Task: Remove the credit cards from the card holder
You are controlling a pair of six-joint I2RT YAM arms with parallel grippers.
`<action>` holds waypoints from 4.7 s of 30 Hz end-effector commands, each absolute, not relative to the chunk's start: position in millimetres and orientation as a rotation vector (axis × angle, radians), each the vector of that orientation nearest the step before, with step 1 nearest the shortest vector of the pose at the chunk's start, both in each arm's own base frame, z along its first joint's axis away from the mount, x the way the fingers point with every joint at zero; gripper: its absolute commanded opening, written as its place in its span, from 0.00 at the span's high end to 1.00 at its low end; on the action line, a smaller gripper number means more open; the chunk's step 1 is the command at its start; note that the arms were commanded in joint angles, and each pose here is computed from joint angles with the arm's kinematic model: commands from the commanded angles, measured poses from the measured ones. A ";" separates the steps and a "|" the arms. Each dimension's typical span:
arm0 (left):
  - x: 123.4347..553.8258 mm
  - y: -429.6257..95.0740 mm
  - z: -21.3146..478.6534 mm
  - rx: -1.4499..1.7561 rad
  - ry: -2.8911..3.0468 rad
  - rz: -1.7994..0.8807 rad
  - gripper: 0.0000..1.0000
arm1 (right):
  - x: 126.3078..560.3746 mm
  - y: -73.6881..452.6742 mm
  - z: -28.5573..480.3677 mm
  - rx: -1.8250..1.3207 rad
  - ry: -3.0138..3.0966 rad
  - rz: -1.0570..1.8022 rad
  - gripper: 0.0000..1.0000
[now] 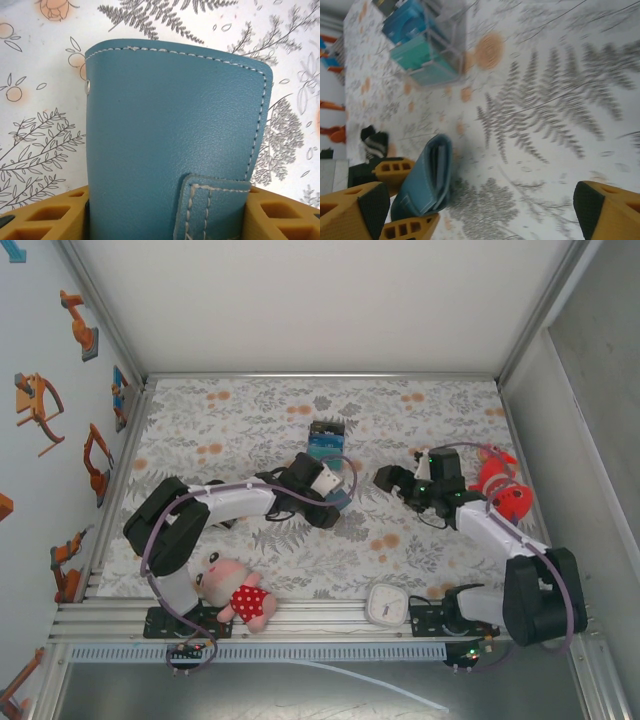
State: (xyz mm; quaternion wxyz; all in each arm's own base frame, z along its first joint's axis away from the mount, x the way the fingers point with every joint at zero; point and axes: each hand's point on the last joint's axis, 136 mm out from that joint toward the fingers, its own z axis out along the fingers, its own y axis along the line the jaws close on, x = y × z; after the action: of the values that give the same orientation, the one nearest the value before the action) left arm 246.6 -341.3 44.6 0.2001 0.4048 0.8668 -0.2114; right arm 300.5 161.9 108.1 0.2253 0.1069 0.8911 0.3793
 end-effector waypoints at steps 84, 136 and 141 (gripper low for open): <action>261.5 -350.5 203.5 1.379 1.204 -0.233 0.42 | 302.1 254.1 203.9 0.369 2.311 1.892 1.00; 167.8 -279.2 277.0 1.381 1.776 -1.097 1.00 | 210.5 226.9 320.7 -0.944 1.739 1.030 0.06; 157.3 -286.9 279.7 1.458 1.706 -1.199 1.00 | 204.3 243.3 315.2 -1.055 1.769 1.051 0.08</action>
State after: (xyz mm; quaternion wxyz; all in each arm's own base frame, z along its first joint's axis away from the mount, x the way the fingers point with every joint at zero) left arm 175.6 -281.8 262.1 0.3030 0.5166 0.6897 -0.4070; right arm 215.7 236.0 310.0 0.4161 -0.3806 0.7153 0.4128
